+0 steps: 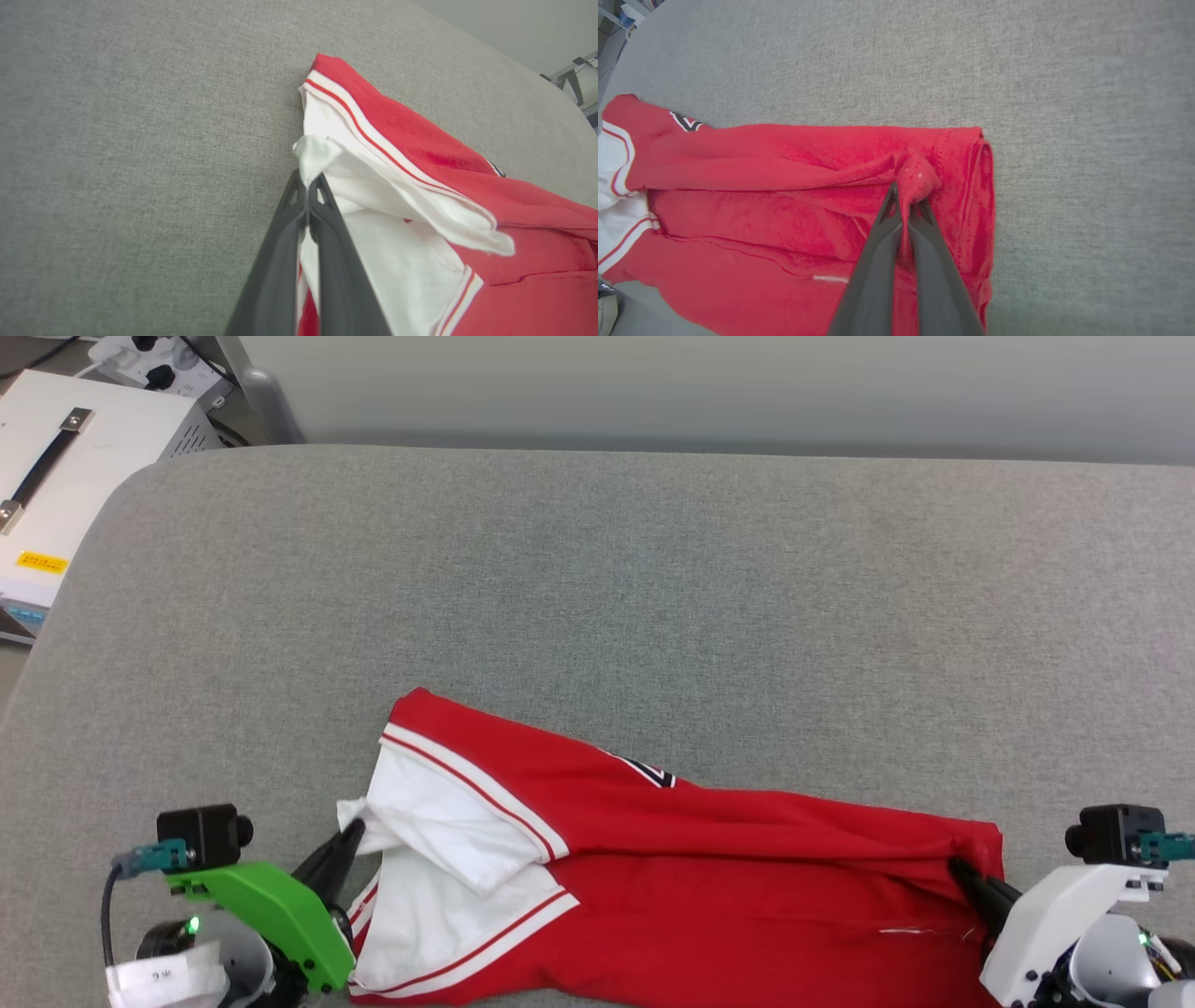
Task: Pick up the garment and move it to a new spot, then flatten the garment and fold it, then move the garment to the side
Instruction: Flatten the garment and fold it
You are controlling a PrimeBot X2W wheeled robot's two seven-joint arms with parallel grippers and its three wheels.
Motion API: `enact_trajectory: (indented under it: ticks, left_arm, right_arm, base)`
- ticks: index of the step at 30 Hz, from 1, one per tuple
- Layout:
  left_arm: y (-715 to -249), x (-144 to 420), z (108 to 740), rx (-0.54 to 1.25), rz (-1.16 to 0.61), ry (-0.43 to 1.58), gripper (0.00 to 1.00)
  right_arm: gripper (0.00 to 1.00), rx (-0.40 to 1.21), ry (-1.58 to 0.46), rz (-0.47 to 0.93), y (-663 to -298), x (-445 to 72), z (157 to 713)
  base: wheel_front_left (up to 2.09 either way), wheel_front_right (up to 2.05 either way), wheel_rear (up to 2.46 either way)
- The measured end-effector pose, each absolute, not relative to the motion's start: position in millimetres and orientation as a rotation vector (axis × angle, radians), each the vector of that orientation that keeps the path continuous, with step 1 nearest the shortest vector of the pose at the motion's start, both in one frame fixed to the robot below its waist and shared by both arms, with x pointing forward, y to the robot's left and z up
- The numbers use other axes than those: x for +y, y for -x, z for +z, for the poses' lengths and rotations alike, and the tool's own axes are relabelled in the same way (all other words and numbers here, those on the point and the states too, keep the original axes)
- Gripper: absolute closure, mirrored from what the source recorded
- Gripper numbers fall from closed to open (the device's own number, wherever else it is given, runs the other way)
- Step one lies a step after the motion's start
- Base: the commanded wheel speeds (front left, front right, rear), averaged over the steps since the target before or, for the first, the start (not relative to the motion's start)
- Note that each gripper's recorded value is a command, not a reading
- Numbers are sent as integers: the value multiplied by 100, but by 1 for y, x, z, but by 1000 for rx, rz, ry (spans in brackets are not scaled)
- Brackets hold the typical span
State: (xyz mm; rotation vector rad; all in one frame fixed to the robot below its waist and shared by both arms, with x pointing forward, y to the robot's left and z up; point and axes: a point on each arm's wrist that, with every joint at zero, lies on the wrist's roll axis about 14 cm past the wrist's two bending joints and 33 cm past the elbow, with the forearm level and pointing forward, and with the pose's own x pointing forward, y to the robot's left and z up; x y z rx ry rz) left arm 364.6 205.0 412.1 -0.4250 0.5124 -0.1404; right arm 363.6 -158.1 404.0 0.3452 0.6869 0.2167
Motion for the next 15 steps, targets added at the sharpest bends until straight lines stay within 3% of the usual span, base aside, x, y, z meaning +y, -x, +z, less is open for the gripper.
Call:
enact_trajectory:
  ticks: [15]
  left_arm:
    - [-314,201,379,639,-60,546,100]
  right_arm:
    - [100,741,-447,105,-314,-171,378]
  base:
    - [0,0,0]
